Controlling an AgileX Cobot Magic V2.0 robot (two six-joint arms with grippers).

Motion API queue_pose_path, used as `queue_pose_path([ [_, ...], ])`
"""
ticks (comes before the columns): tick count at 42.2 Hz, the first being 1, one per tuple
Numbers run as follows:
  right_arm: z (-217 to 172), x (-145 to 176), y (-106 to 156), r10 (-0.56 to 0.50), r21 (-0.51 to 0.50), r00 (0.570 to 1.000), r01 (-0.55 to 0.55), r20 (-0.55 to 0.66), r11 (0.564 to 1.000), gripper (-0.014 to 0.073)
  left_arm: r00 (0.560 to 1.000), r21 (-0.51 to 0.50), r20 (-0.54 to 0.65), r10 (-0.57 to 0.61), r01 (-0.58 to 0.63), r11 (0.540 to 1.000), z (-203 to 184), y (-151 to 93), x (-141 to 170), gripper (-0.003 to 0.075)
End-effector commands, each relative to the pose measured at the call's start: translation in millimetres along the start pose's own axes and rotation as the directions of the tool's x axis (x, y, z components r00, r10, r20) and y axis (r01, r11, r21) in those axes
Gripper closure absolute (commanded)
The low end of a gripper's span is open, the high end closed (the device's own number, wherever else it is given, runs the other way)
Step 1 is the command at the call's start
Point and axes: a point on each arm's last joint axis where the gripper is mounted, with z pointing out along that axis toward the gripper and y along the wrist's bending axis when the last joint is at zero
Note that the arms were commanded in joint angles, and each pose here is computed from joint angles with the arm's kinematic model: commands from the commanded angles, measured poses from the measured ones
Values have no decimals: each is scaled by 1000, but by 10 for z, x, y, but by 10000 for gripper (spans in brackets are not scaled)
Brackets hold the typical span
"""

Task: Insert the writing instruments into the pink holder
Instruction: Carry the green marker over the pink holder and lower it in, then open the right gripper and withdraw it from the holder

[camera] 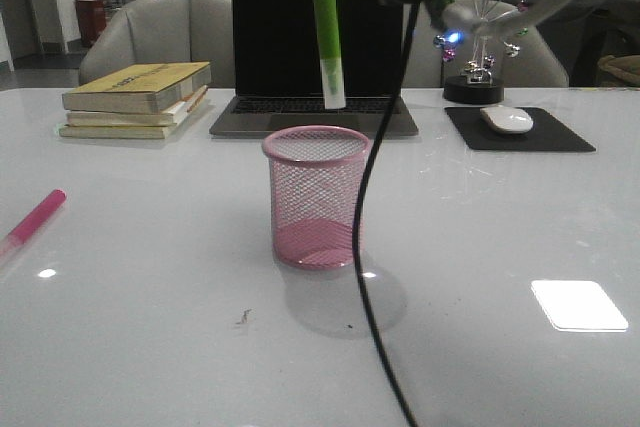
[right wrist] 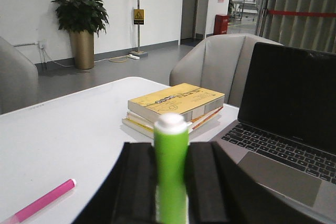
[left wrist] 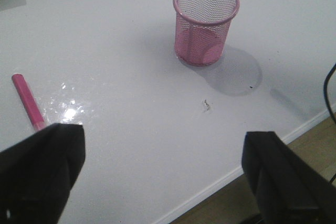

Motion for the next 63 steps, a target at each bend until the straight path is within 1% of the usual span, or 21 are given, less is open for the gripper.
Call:
queue_pose_path([
  [1, 67, -140, -5, -8, 11, 980, 6, 198, 1000, 443, 995, 6, 103, -3, 3, 1000, -59, -13, -148, 67],
  [6, 142, 87, -1, -14, 15, 981, 11, 196, 1000, 443, 995, 6, 103, -3, 3, 1000, -59, -13, -148, 67],
  [11, 196, 316, 4, -17, 14, 990, 15, 142, 1000, 442, 995, 6, 103, -3, 3, 1000, -59, -13, -148, 67],
  [16, 220, 448, 7, -19, 13, 994, 18, 108, 1000, 426, 995, 6, 101, -3, 3, 1000, -59, -13, -146, 67],
  [19, 225, 484, 7, -19, 12, 995, 18, 96, 1000, 369, 995, 6, 101, -3, 3, 1000, -59, -13, -146, 67],
  [23, 228, 510, 8, -19, 11, 997, 18, 76, 1000, 242, 995, 6, 101, -3, 3, 1000, -59, -13, -146, 67],
  [26, 228, 512, 5, -19, 12, 997, 19, 74, 1000, 178, 995, 6, 101, -3, 3, 1000, -59, -13, -146, 67],
  [28, 227, 502, 5, -19, 12, 997, 18, 76, 1000, 158, 995, 6, 101, -3, 3, 1000, -59, -13, -146, 67],
  [31, 216, 440, 1, -18, 12, 997, 17, 79, 1000, 160, 995, 6, 101, -3, 3, 1000, -59, -13, -146, 67],
  [35, 174, 273, 0, -14, 8, 998, 13, 53, 1000, 160, 995, 6, 101, -3, 3, 1000, -59, -13, -146, 67],
  [38, 107, 83, -8, -3, 10, 1000, 3, 19, 1000, 160, 995, 6, 101, -3, 3, 1000, -59, -13, -146, 67],
  [43, -77, -215, -19, 24, 9, 995, -23, -95, 1000, 160, 995, 6, 101, -3, 3, 1000, -59, -13, -146, 67],
  [45, -182, -309, -24, 29, 3, 985, -29, -171, 1000, 160, 995, 6, 101, -3, 3, 1000, -59, -13, -146, 67],
  [51, -556, -590, -97, 38, 7, 943, -38, -332, 999, 160, 995, 6, 101, -3, 3, 1000, -59, -13, -146, 67],
  [53, -677, -631, -130, 42, 14, 918, -40, -393, 999, 160, 995, 6, 101, -3, 3, 1000, -59, -13, -146, 67],
  [54, -747, -682, -158, 46, 23, 914, -40, -403, 999, 160, 995, 6, 101, -3, 3, 1000, -59, -13, -146, 67],
  [55, -812, -694, -176, 50, 29, 898, -41, -437, 999, 160, 995, 6, 101, -3, 3, 1000, -59, -13, -146, 67],
  [57, -939, -755, -229, 54, 47, 882, -36, -468, 998, 160, 995, 6, 101, -3, 3, 1000, -59, -13, -146, 67],
  [63, -1309, -839, -334, 76, 98, 807, -23, -585, 995, 160, 995, 6, 101, -3, 3, 1000, -59, -13, -146, 67],
])
